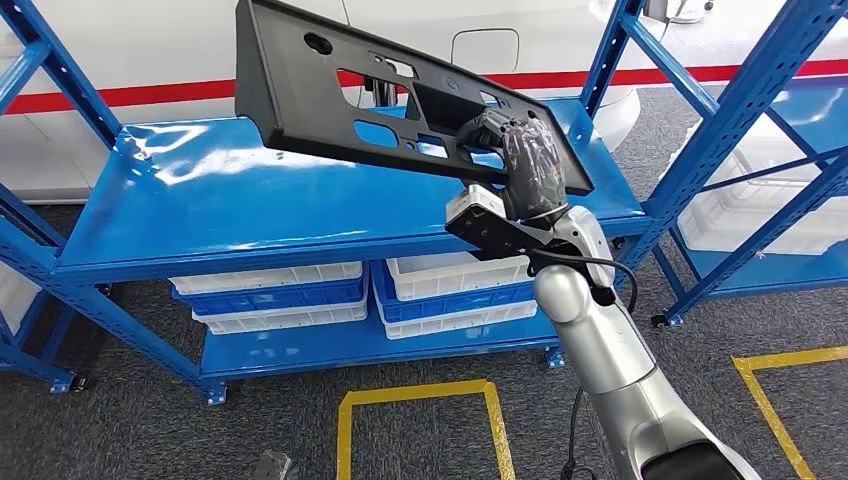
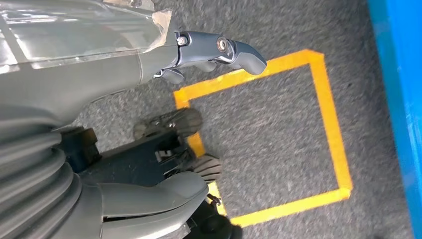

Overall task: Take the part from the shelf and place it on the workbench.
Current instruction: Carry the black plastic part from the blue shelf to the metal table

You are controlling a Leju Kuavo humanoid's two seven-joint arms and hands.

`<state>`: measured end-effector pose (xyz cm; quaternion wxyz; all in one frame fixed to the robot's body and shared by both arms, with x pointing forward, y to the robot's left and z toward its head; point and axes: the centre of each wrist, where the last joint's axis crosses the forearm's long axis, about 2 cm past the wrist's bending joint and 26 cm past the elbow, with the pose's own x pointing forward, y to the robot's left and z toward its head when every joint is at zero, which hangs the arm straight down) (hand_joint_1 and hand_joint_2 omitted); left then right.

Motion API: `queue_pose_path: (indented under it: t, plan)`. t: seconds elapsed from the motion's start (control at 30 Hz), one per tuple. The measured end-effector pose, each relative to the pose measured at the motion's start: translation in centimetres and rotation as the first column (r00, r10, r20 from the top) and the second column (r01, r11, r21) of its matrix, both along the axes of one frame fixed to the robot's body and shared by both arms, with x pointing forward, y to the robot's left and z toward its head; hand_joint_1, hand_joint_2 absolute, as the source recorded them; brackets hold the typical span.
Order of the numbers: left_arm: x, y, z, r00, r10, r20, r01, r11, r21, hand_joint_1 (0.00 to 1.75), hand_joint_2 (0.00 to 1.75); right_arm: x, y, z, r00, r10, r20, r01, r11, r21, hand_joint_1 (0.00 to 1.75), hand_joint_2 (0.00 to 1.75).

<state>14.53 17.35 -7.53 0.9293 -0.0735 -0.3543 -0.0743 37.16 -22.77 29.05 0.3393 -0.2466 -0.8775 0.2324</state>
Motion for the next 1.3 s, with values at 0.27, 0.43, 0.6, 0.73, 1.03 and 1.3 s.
queue_pose_path:
  t: [0.27, 0.43, 0.6, 0.73, 1.03, 1.3]
  plan:
    - [0.1, -0.1, 0.1, 1.0, -0.001, 0.004, 0.001, 1.0, -0.001, 0.0, 1.75, -0.4, -0.6, -1.4, 1.0, 0.0, -0.012, 0.001, 0.999, 0.035, 1.75, 1.75]
    - [0.9, -0.5, 0.4, 0.999, 0.0, 0.05, 0.002, 1.0, -0.03, 0.0, 1.75, -1.5, -0.2, -3.5, 1.0, -0.016, -0.022, 0.017, 0.999, 0.033, 1.75, 1.75]
    - [2.3, -1.0, 1.1, 0.996, -0.005, 0.088, 0.009, 0.999, -0.045, 0.0, 1.75, -2.7, 0.2, -4.7, 0.999, -0.029, -0.044, 0.031, 0.999, 0.042, 1.75, 1.75]
    - [2.6, -0.9, 1.1, 0.995, -0.008, 0.099, 0.012, 0.999, -0.048, 0.0, 1.75, -3.3, 0.1, -5.3, 0.998, -0.034, -0.047, 0.036, 0.998, 0.054, 1.75, 1.75]
    - [2.0, -0.6, 0.9, 0.986, -0.075, 0.152, 0.085, 0.994, -0.064, 0.0, 1.75, -3.8, 0.5, -5.9, 1.0, -0.009, -0.024, 0.011, 0.997, 0.082, 1.75, 1.75]
    - [3.8, -1.5, 1.8, 0.979, -0.05, 0.195, 0.067, 0.995, -0.08, 0.0, 1.75, -1.9, 2.1, -2.6, 0.997, 0.08, -0.017, -0.077, 0.986, 0.149, 1.75, 1.75]
